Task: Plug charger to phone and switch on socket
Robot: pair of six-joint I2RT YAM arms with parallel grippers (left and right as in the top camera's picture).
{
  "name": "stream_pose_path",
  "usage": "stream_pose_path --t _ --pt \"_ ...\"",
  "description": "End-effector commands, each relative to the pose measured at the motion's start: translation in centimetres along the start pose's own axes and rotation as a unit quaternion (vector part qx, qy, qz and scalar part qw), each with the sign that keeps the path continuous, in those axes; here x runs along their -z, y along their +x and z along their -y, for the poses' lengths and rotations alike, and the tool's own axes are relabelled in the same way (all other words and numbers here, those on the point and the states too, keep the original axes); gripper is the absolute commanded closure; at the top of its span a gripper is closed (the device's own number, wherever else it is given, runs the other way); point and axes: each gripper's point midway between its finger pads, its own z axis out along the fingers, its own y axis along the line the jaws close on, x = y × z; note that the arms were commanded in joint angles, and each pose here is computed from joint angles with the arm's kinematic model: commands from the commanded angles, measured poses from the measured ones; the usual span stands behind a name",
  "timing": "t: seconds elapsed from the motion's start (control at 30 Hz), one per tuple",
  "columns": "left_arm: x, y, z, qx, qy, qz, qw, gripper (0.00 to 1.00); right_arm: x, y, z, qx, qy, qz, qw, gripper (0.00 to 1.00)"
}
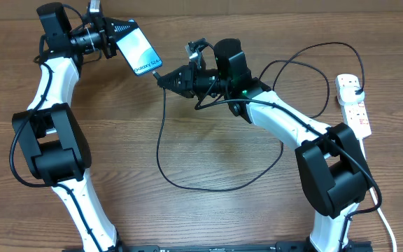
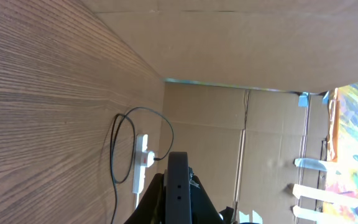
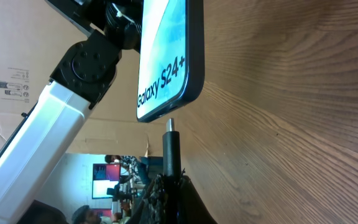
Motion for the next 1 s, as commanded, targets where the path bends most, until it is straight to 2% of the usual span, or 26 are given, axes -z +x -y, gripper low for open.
stream_pose_path --t 0.0,0.97 --pt "-0.1 0.7 0.8 -0.014 0.011 -0.019 1.000 0.96 0.6 -0.9 -2.2 0.026 -0.014 0.014 0.999 0.96" --pt "-1.4 1.5 0.9 -0.028 0.010 -0.031 0.999 0.95 0.6 -0.9 -2.2 0.041 -0.013 0.014 0.999 0.96"
